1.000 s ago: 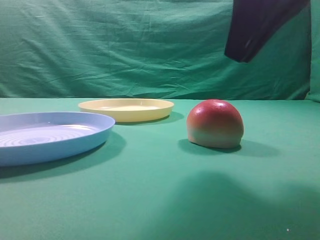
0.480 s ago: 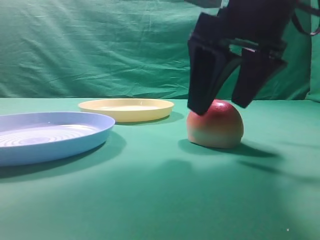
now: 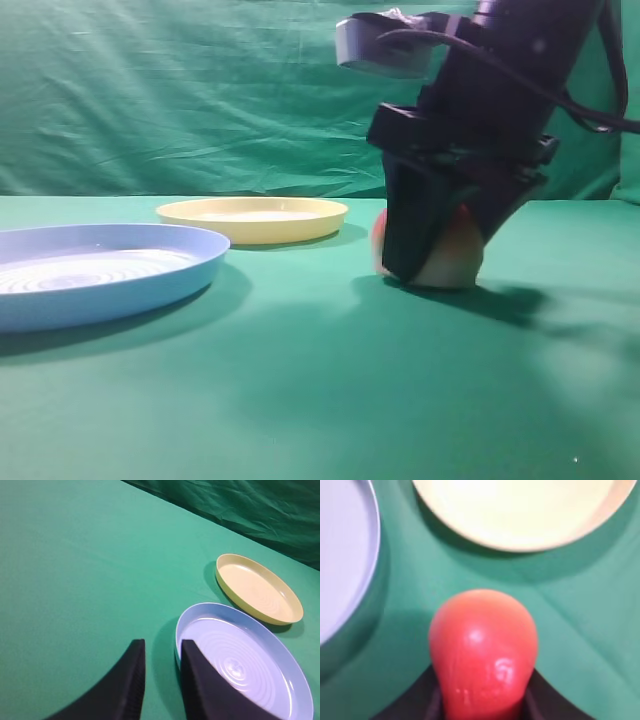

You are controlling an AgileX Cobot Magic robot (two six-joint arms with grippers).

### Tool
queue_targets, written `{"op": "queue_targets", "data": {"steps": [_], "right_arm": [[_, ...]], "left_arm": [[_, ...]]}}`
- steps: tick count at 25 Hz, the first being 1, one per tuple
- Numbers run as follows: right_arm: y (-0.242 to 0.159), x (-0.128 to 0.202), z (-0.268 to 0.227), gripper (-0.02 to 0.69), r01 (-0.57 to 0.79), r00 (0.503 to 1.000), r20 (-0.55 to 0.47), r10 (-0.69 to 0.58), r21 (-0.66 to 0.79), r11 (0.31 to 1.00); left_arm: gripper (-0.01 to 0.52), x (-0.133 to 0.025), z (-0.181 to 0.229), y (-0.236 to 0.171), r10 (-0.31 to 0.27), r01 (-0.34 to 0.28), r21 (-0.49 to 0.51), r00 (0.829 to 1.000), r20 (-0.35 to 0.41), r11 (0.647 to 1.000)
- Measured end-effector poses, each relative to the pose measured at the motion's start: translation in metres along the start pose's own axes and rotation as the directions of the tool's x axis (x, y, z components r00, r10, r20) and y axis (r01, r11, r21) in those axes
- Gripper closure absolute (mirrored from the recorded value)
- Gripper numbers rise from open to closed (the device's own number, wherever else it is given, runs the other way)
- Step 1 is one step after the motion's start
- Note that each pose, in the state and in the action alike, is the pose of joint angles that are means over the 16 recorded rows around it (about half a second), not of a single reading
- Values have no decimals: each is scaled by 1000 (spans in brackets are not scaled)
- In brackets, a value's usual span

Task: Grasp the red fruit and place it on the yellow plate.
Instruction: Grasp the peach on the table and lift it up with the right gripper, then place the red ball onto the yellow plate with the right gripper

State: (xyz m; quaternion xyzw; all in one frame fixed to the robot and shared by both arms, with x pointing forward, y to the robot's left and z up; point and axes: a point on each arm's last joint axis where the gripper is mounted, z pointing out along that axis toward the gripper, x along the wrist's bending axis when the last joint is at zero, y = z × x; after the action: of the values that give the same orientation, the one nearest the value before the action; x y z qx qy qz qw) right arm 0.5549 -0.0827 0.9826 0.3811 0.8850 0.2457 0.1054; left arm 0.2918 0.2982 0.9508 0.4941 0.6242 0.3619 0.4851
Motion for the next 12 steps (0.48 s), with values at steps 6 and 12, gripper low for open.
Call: {"op": "queue_targets", "data": {"steps": [6, 12], "right_arm": [[43, -7, 5, 452, 11, 1000, 26, -7, -131, 991], [71, -12, 35, 398, 10, 999, 37, -3, -196, 980]], "left_arm": [[357, 0, 0, 0, 0, 0, 0, 1000, 0, 1000], [357, 0, 0, 0, 0, 0, 0, 1000, 0, 1000]]}}
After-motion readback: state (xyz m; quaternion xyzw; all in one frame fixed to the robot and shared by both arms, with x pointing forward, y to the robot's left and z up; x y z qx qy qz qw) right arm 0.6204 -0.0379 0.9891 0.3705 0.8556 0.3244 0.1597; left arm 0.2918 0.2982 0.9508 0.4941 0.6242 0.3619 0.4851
